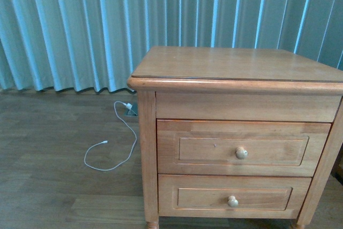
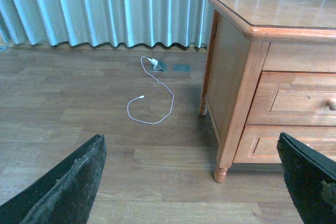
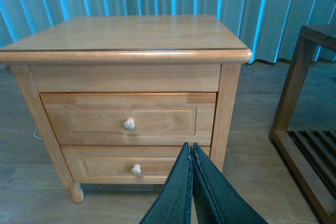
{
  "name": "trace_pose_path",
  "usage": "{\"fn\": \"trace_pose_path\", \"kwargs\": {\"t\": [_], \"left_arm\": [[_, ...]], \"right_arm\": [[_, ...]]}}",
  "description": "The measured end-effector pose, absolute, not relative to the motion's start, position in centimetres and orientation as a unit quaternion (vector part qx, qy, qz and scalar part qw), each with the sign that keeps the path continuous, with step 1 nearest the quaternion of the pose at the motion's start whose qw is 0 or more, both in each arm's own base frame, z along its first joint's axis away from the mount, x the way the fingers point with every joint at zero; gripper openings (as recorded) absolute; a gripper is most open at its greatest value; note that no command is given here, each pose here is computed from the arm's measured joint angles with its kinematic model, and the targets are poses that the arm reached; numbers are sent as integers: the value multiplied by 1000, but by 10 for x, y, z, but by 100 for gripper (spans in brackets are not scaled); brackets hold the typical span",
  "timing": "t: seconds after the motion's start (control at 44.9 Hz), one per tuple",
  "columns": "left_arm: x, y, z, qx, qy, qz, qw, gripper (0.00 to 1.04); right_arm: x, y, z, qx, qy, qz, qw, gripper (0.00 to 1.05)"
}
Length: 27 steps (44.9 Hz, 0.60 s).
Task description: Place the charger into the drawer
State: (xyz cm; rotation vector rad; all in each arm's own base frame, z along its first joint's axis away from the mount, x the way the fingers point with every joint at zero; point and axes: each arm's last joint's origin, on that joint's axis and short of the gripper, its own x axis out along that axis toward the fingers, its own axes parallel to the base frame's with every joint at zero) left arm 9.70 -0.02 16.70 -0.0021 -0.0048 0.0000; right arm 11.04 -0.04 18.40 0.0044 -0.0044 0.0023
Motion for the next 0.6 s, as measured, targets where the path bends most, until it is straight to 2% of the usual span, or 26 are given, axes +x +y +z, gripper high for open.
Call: {"fn": "trace_pose_path", "kwargs": {"t": [0.223,0.312,0.601], "left_arm": [[97,0,167,-1,-2,0,1000,99],[97,0,167,-1,-3,0,1000,99],[97,0,167,-1,-3,0,1000,99]], "right_arm": [[101,0,173,2,14,-1,1000,2],[97,0,171,2,-4,-1,1000,2],[98,0,165,2,-1,-1,1000,2]]}}
